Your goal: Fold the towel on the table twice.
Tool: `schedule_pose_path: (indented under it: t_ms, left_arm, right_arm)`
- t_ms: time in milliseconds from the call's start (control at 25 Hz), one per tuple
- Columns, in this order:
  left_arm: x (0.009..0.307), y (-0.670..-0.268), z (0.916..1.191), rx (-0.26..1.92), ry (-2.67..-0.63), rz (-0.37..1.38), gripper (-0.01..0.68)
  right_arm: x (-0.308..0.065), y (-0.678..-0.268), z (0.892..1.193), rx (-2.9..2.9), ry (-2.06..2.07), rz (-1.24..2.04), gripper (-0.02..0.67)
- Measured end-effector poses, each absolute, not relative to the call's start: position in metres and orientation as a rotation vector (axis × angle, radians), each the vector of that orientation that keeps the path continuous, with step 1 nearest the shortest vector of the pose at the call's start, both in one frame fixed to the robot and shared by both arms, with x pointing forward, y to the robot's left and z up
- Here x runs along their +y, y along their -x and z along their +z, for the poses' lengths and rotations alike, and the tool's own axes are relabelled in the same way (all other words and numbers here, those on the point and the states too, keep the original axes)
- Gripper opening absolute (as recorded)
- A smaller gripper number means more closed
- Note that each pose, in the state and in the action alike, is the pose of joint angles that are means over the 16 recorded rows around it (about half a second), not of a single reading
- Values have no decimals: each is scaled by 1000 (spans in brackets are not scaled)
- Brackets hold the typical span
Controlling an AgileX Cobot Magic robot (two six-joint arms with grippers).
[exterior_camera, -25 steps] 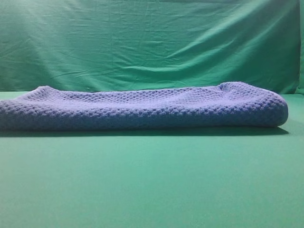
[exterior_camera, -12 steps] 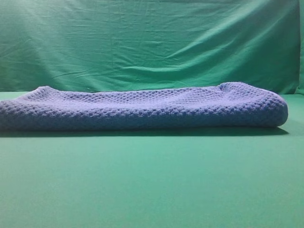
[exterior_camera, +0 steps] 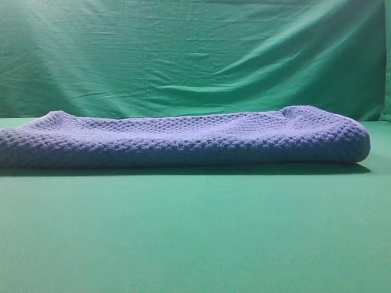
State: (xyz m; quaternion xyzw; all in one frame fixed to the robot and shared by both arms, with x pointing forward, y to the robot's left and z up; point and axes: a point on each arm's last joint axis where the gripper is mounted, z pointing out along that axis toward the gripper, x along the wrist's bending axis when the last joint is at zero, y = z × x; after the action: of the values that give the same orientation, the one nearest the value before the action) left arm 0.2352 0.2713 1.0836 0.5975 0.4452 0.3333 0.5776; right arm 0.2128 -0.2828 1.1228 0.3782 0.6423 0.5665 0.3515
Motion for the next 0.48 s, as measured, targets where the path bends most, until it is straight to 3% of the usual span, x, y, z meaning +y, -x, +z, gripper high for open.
schedule_pose_path:
  t_ms: [480]
  left_arm:
    - [277,-246,1071,1075,-1359,849,0]
  right_arm:
    - [-282,-226,1090,1622,-1051,1487,0]
